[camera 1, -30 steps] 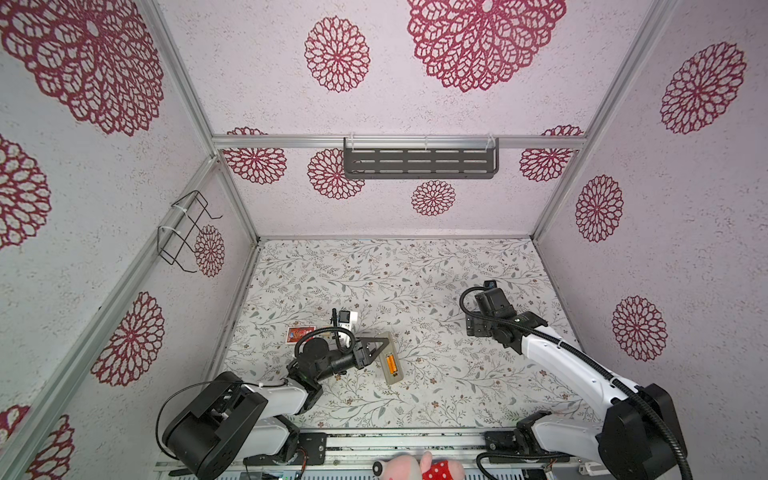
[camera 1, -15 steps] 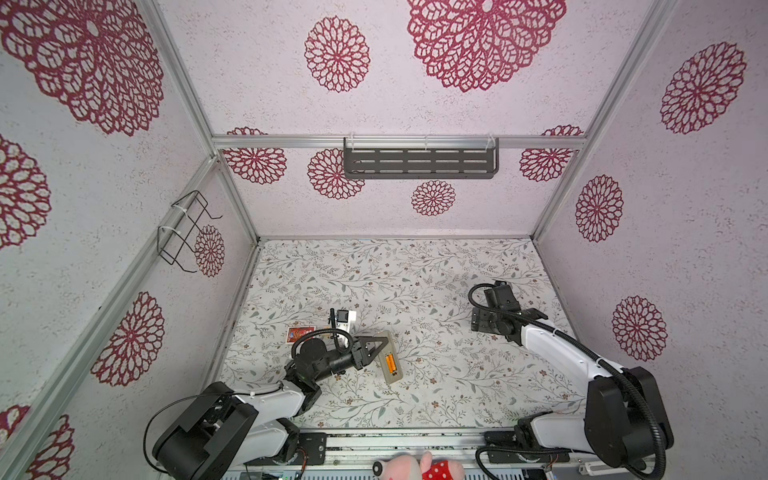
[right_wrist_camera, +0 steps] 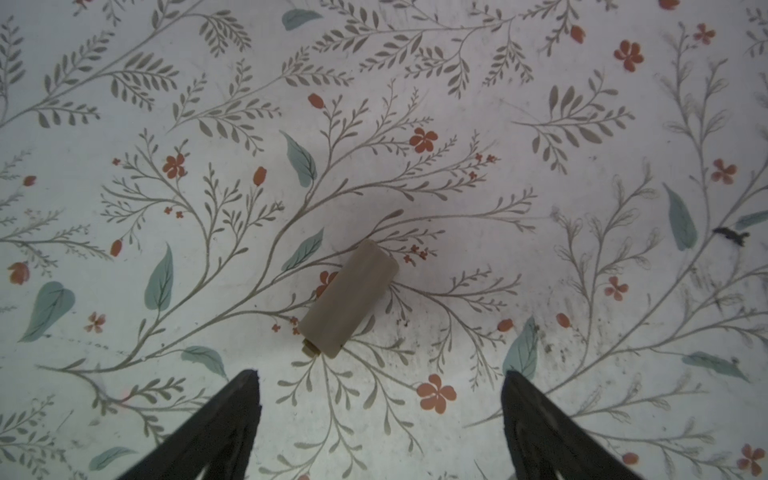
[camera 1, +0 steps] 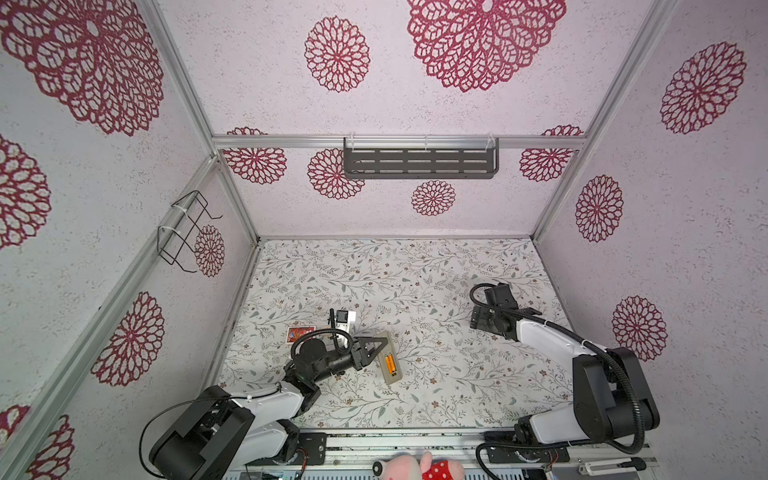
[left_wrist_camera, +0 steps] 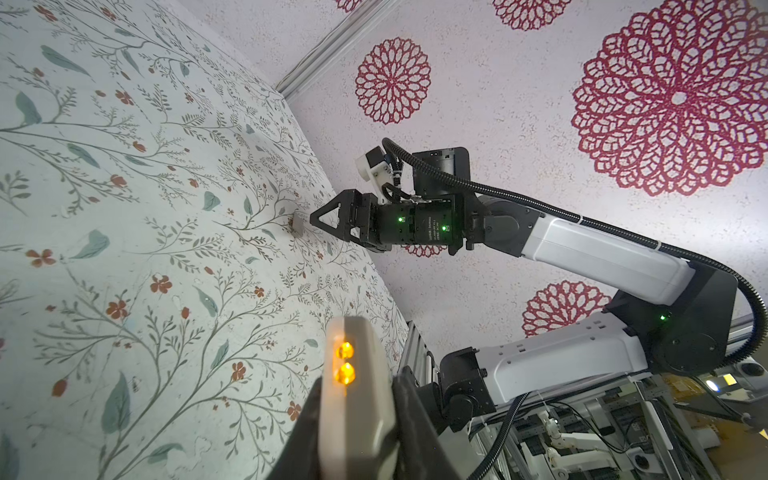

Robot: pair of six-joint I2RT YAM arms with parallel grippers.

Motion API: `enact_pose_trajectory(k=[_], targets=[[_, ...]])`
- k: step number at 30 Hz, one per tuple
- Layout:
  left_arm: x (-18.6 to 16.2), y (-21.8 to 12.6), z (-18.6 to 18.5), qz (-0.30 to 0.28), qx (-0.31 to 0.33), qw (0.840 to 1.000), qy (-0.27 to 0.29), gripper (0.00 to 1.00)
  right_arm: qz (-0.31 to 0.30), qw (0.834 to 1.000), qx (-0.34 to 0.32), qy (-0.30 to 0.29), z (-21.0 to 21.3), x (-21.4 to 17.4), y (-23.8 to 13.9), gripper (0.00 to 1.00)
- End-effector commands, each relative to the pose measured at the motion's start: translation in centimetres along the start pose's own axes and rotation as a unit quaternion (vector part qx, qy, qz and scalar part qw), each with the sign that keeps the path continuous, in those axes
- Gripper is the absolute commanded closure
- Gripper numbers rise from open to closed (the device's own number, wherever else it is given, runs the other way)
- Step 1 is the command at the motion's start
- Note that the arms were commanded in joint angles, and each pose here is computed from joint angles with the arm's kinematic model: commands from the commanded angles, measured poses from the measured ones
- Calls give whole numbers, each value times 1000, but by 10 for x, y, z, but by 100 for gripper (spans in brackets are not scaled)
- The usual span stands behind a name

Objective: Load the batteries into the remote control
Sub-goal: 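Raise the right gripper off the remote and move it over the grey cover, then lower the right gripper and close it on the grey battery cover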

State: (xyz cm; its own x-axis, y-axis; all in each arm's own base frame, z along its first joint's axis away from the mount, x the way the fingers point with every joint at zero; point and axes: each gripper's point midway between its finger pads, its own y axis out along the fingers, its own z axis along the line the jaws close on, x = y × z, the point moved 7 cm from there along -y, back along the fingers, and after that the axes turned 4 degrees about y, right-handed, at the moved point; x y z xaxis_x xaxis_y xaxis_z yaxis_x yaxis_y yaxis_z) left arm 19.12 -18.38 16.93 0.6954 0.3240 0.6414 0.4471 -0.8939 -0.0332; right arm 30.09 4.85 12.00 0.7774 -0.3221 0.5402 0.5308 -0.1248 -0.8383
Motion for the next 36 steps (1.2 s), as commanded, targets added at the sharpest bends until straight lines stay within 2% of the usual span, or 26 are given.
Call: enact_pose_trajectory(k=[1, 16, 22, 36], targets=[[2, -1, -1, -8, -7, 1000, 15, 100, -7, 999, 14, 30, 6, 6, 8, 9], [1, 2, 1, -12, -20, 1000, 6, 100, 1, 999, 10, 43, 8, 4, 29, 12], [-1, 1, 2, -14, -20, 1000, 5, 100, 7, 999, 6, 40, 9, 3, 35, 16], [0, 2, 3, -14, -20, 1000, 4, 100, 16, 999, 1, 31, 11, 2, 44, 39]])
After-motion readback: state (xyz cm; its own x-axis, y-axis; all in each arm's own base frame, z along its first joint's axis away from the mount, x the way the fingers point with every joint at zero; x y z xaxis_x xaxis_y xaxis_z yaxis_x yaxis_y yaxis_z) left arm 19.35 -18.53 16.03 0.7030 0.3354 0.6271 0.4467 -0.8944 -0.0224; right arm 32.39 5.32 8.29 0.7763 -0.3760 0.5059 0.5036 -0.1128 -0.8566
